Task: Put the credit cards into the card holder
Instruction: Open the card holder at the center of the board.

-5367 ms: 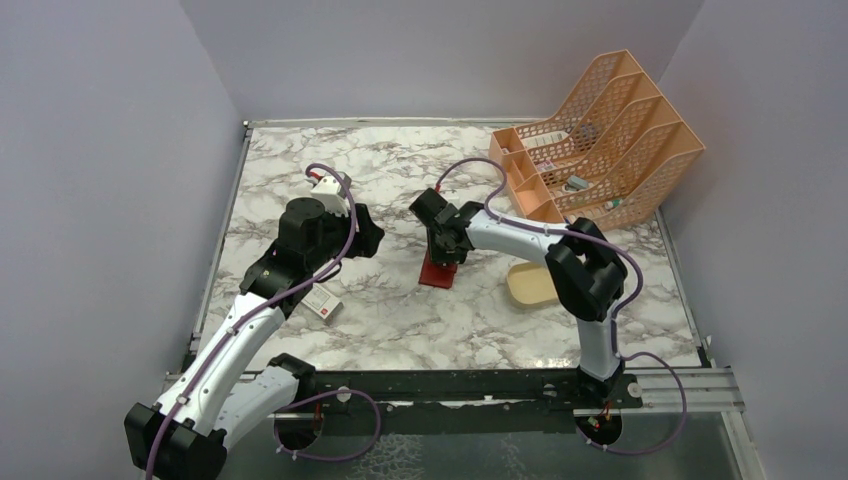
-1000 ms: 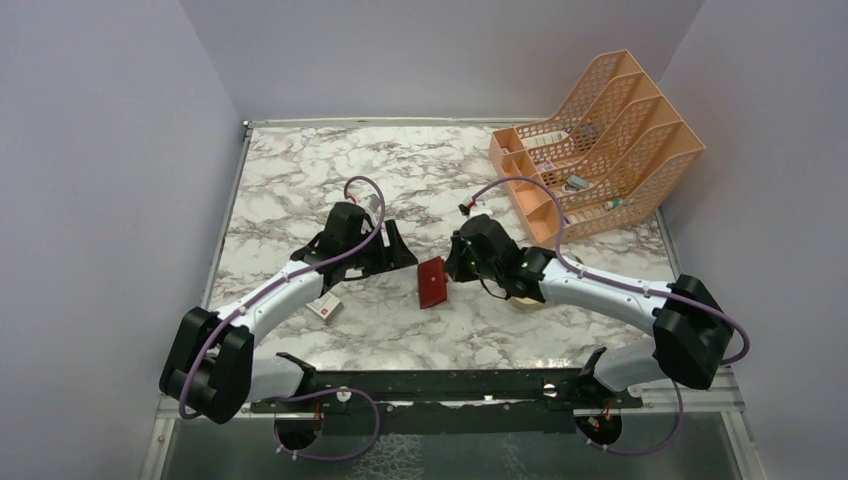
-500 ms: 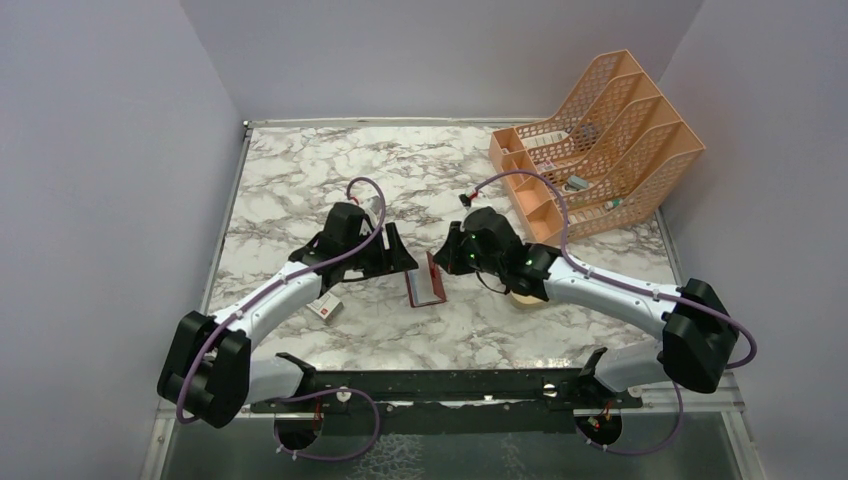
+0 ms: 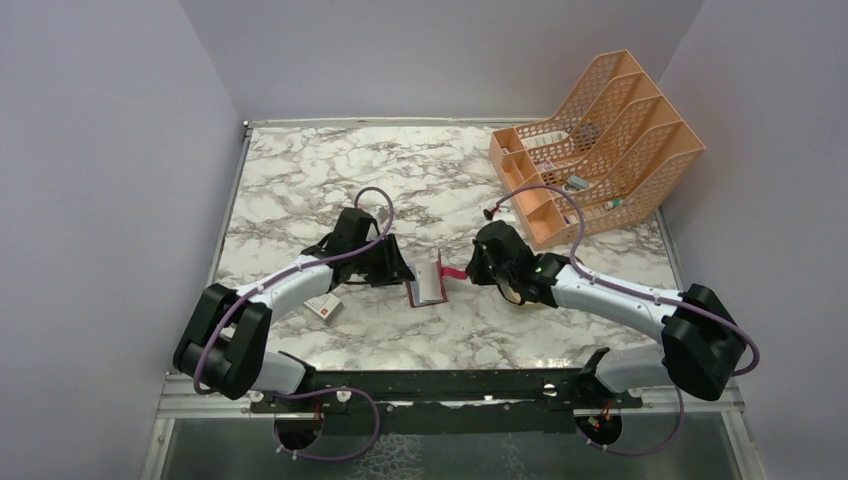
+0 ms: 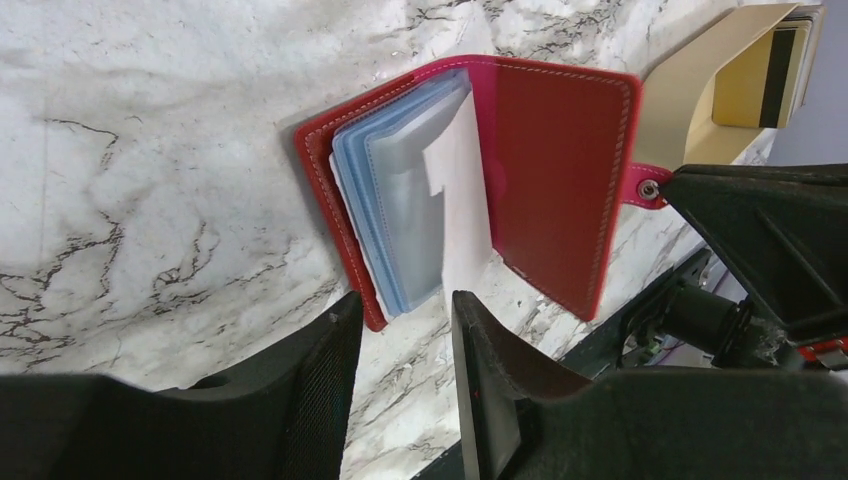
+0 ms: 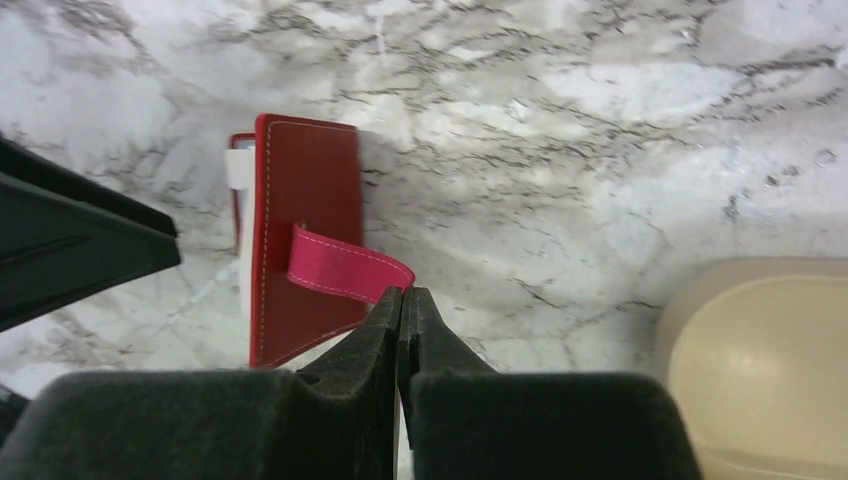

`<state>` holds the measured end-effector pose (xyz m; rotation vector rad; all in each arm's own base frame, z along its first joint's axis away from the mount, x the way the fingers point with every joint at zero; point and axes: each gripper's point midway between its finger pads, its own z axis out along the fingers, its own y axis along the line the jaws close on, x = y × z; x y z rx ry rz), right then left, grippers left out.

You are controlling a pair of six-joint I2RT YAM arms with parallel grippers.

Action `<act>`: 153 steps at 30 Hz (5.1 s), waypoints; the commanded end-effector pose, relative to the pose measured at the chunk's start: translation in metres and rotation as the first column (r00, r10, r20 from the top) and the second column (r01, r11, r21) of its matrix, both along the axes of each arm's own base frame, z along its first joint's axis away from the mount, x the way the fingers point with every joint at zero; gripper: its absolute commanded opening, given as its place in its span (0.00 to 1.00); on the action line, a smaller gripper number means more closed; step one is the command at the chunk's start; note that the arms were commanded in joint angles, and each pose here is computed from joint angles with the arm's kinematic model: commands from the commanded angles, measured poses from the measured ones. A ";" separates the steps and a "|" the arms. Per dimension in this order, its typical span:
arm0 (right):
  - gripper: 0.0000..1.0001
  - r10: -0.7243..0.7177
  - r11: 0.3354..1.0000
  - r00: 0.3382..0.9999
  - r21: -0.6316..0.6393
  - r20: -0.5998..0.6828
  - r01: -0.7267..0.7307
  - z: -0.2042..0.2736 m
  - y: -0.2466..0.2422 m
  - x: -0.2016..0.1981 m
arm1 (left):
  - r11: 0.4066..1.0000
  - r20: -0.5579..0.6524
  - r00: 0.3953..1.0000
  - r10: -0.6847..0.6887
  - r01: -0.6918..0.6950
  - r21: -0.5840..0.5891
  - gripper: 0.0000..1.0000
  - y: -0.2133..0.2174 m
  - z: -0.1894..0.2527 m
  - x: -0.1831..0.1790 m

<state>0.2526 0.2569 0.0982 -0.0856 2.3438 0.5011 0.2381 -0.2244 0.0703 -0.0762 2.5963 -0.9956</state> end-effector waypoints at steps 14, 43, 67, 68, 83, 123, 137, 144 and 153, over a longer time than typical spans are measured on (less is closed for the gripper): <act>0.01 -0.142 0.979 0.990 -0.151 -0.025 0.137 -0.039 -0.059 -0.004 | 0.999 -0.052 0.998 -0.033 0.032 -0.017 0.37 -0.008 -0.023 -0.001; 0.01 -0.153 0.978 0.988 -0.141 0.013 0.153 -0.042 -0.062 0.008 | 0.993 0.035 0.999 -0.031 0.035 -0.115 0.47 -0.024 0.009 0.019; 0.01 -0.117 0.990 0.993 -0.075 -0.004 0.116 -0.037 -0.049 0.005 | 0.970 0.074 0.996 -0.049 0.065 -0.234 0.67 -0.045 0.008 0.024; 0.01 -0.117 0.990 0.993 -0.077 -0.003 0.116 -0.036 -0.050 0.005 | 0.973 0.072 0.996 -0.049 0.064 -0.223 0.67 -0.045 0.005 0.025; 0.01 -0.115 0.991 0.993 -0.069 -0.002 0.114 -0.033 -0.049 0.005 | 0.987 0.046 0.998 -0.050 0.056 -0.149 0.69 -0.038 -0.015 0.027; 0.01 -0.094 0.994 0.995 -0.052 -0.025 0.093 -0.040 -0.042 0.003 | 0.961 0.069 0.992 -0.103 0.117 -0.250 0.64 -0.063 0.022 0.015; 0.01 -0.082 0.996 0.996 -0.036 -0.029 0.081 -0.039 -0.039 0.002 | 0.950 0.078 0.989 -0.129 0.146 -0.277 0.47 -0.073 0.026 0.011; 0.10 -0.038 0.999 0.999 0.006 -0.034 0.038 -0.029 -0.028 0.000 | 0.917 0.092 0.977 -0.191 0.211 -0.339 0.39 -0.097 0.040 0.006; 0.35 -0.062 0.998 0.998 0.010 -0.007 0.062 0.001 -0.036 -0.002 | 0.924 0.077 0.975 -0.206 0.220 -0.313 0.24 -0.109 0.023 0.011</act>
